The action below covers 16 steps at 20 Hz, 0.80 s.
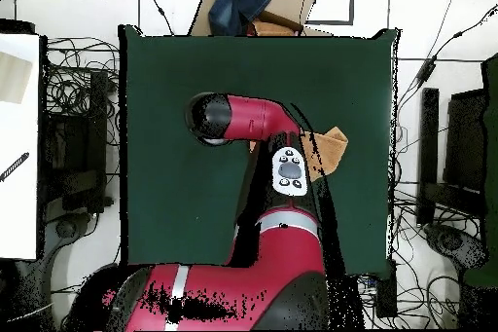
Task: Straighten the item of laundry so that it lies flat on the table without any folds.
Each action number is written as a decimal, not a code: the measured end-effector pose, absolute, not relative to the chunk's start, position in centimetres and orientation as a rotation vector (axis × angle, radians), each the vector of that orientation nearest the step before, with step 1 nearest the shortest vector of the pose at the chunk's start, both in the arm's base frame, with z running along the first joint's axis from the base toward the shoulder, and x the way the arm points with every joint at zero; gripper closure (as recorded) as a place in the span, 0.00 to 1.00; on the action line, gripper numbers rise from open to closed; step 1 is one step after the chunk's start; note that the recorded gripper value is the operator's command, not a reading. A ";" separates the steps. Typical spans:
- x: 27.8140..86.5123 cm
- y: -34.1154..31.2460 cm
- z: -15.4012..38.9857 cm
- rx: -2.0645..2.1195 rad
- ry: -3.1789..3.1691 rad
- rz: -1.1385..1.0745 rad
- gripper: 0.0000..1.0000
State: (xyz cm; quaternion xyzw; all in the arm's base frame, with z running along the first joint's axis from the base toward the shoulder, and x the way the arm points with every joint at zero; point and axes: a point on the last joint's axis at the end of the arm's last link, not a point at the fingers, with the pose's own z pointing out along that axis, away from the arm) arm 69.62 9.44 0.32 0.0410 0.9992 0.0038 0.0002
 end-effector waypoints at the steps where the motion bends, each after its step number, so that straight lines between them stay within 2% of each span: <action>1: 69.5 9.5 0.1 0.129 3.143 0.012 0.00; 16: 71.3 9.0 -3.5 0.132 3.132 0.005 0.00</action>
